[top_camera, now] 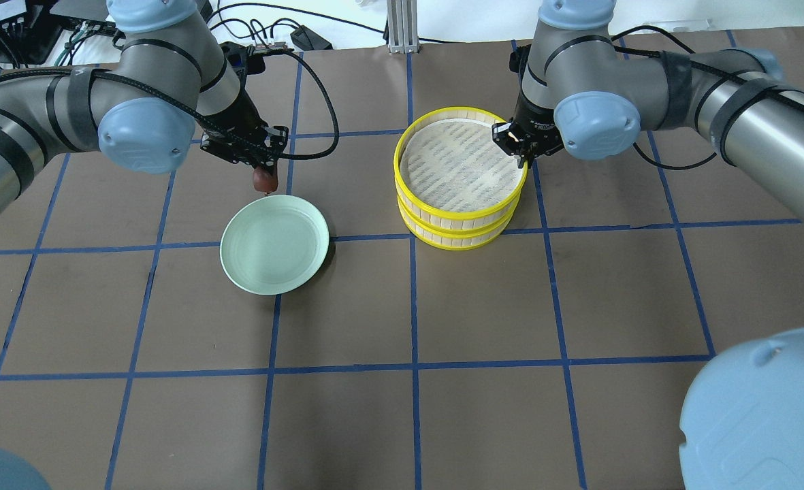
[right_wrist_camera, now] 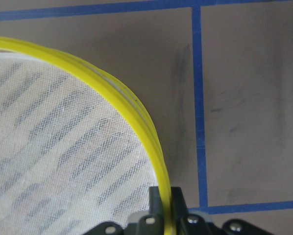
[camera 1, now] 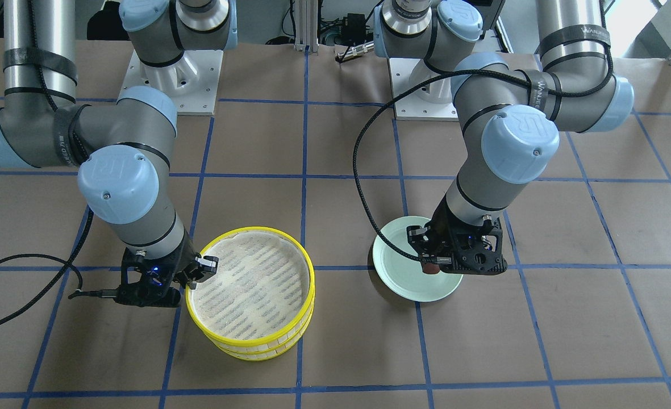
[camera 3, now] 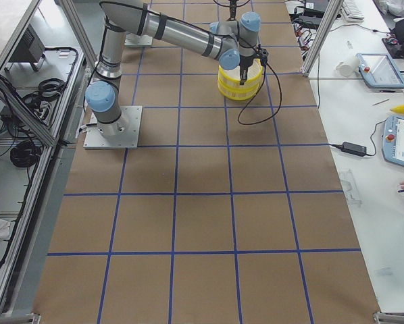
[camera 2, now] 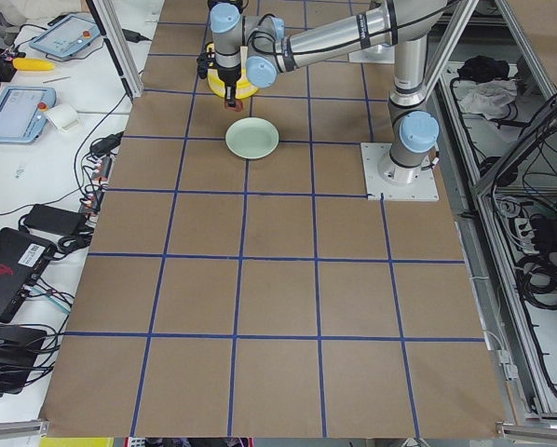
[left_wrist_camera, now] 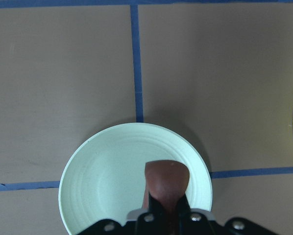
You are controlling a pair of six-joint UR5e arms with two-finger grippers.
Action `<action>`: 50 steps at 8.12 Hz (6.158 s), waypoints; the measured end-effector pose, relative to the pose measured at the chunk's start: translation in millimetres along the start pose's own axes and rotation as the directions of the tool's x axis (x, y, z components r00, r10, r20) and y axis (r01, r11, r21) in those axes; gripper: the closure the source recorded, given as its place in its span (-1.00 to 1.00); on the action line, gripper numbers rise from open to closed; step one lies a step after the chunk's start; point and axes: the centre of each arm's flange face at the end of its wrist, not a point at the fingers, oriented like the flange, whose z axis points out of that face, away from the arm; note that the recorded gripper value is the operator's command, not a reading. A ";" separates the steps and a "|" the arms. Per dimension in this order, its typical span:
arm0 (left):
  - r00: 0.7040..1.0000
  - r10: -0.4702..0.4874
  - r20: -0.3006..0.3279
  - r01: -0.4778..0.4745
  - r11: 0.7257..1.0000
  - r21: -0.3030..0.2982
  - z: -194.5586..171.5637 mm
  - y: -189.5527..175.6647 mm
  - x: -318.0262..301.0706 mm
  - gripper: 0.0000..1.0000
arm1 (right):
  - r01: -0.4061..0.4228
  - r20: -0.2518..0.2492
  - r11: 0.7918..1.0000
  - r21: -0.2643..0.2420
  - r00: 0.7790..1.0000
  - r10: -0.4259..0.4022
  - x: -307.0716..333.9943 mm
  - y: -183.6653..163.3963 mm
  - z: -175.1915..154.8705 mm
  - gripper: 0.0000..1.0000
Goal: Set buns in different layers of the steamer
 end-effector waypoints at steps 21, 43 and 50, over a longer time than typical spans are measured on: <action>1.000 0.004 0.000 -0.004 1.000 -0.001 1.2 -0.2 -0.3 1.00 | -0.036 -0.002 0.999 -0.010 0.999 0.036 0.3 1.9 1.1 -1.00; 0.929 0.114 -0.353 -0.046 0.980 0.196 27.6 -6.9 229.5 -1.00 | 0.081 -0.044 0.997 0.015 0.996 -0.081 24.6 88.7 -217.5 -1.00; 0.938 0.086 -0.336 -0.016 0.978 0.208 5.2 -5.6 223.2 -1.00 | 0.081 -0.042 0.997 0.013 0.996 -0.080 24.4 88.9 -216.1 -1.00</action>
